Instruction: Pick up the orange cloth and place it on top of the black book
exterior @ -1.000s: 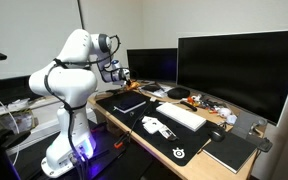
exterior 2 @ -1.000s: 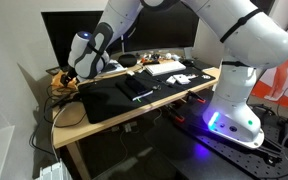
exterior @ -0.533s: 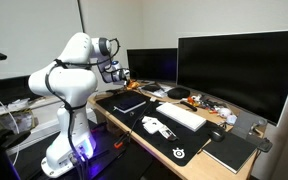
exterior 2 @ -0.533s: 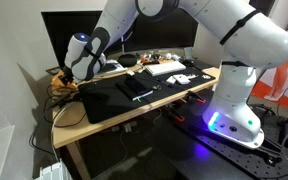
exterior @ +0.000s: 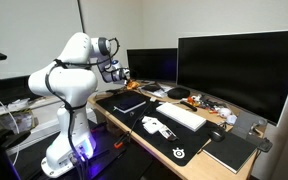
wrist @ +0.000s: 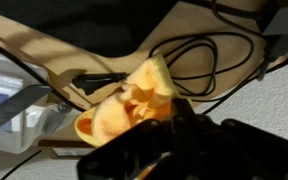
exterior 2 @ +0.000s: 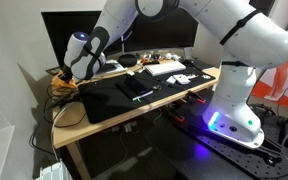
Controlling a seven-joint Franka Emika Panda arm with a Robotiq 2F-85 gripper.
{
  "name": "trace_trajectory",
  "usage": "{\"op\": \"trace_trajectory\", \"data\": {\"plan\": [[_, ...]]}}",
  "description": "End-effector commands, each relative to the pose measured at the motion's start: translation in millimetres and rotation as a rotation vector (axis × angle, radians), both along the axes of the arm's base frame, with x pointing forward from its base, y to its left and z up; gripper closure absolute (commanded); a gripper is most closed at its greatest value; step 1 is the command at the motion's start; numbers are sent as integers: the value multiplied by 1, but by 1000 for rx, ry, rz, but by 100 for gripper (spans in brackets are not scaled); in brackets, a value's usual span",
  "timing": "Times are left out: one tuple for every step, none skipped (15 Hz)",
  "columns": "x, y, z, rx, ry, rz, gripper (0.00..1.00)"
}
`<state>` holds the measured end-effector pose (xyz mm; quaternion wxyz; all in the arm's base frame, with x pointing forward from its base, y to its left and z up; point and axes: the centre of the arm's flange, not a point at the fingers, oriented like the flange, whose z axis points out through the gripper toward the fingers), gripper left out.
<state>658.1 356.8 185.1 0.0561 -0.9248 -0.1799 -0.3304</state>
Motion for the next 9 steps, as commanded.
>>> {"op": "trace_trajectory", "data": {"plan": [[-21,-6,20,6,-12,-6,100],[-25,-8,23,2,-12,-8,100],[-31,-11,27,-1,-9,-6,100],[-36,-14,30,-4,-7,-7,100],[-41,-18,32,-11,-5,-9,100],[-45,-21,36,-18,1,-8,100],[-49,-24,39,-24,4,-9,100],[-54,-27,42,-29,10,-10,100],[-58,-29,46,-34,13,-11,100]]}}
